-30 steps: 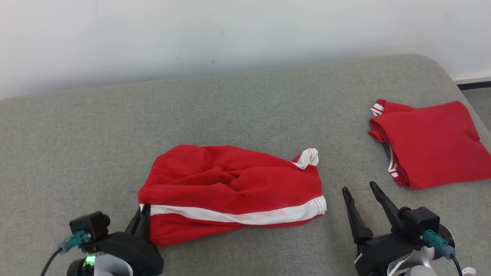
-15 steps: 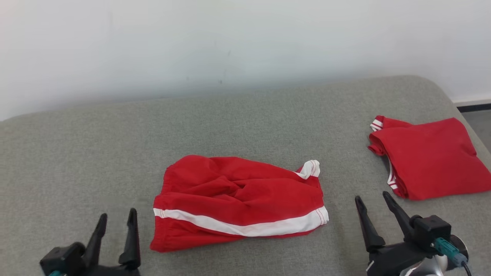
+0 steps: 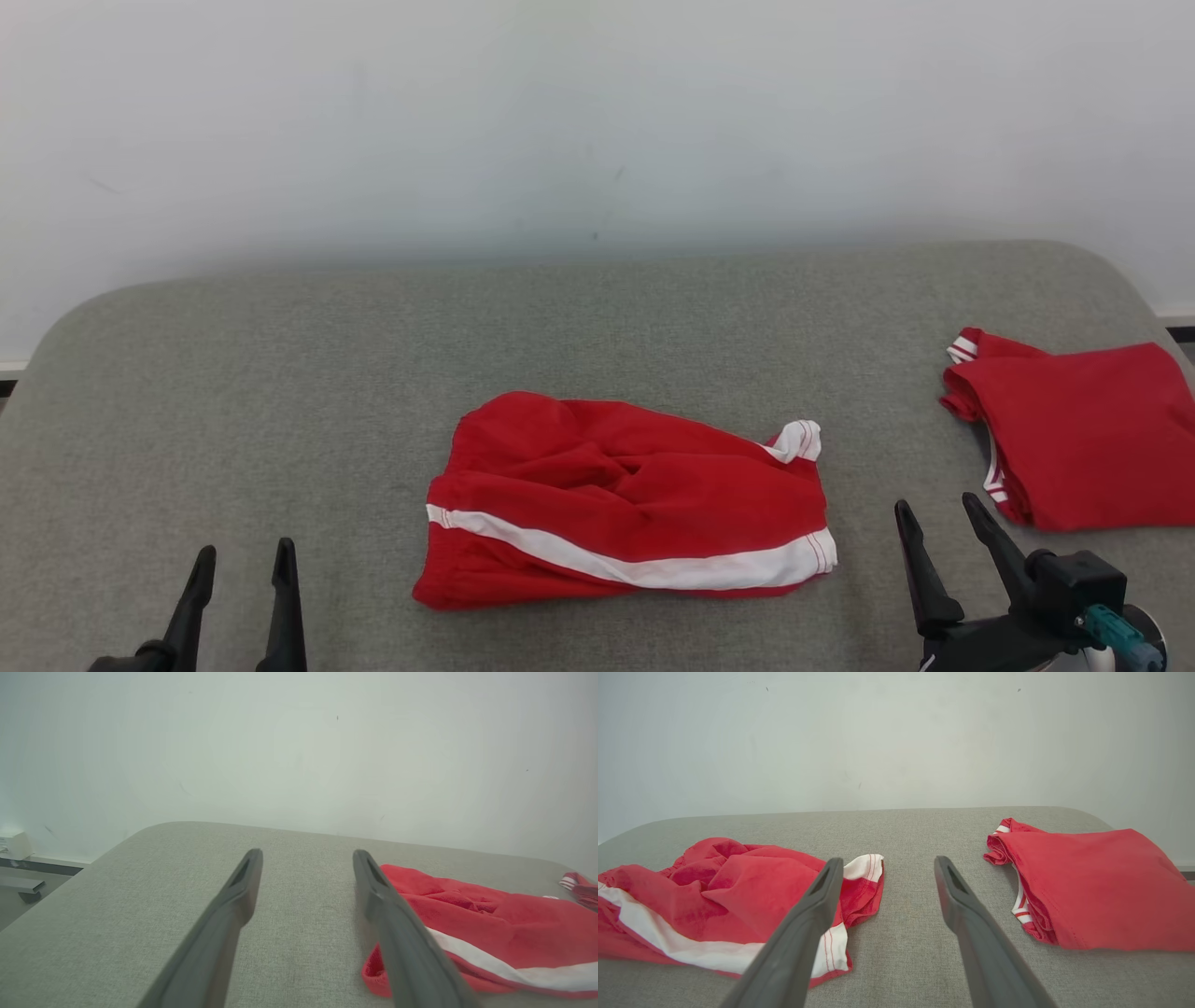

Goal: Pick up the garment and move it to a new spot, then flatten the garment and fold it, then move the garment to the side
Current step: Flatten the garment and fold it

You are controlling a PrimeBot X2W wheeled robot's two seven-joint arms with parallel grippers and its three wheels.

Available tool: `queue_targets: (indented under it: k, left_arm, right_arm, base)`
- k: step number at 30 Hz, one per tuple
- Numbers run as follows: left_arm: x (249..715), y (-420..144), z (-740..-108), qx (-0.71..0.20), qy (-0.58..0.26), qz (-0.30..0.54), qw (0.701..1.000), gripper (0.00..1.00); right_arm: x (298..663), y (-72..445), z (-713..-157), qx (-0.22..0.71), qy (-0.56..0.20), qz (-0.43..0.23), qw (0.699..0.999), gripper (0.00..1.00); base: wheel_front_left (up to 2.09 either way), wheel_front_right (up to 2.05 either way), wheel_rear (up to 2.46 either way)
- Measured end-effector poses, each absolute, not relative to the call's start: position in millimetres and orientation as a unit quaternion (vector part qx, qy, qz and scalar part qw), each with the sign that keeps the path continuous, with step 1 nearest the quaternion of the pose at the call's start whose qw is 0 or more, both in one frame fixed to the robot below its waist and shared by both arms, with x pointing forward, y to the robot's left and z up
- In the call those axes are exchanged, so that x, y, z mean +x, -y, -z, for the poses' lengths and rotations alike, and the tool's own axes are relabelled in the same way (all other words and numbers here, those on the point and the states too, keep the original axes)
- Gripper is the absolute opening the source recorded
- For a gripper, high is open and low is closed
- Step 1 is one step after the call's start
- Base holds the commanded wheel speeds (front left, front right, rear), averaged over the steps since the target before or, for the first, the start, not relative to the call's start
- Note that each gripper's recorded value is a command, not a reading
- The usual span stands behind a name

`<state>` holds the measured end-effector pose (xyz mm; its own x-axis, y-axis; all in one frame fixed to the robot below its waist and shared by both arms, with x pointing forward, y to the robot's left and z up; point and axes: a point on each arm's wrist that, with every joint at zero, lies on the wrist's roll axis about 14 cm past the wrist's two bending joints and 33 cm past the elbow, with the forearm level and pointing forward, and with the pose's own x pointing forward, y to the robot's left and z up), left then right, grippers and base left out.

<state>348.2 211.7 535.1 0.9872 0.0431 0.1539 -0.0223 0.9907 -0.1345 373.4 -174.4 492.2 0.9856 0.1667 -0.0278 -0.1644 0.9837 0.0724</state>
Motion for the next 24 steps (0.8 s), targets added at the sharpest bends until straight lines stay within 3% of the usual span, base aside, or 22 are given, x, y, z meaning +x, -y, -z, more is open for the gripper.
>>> queue_targets:
  k: [24]
  left_arm:
    - [334, -214, -504, -0.056, 0.041, -0.013, 0.997, 1.00]
  right_arm:
    - [371, 160, -485, 0.046, -0.021, -0.102, 0.993, 1.00]
  base:
    - [0.00, 0.00, 0.00]
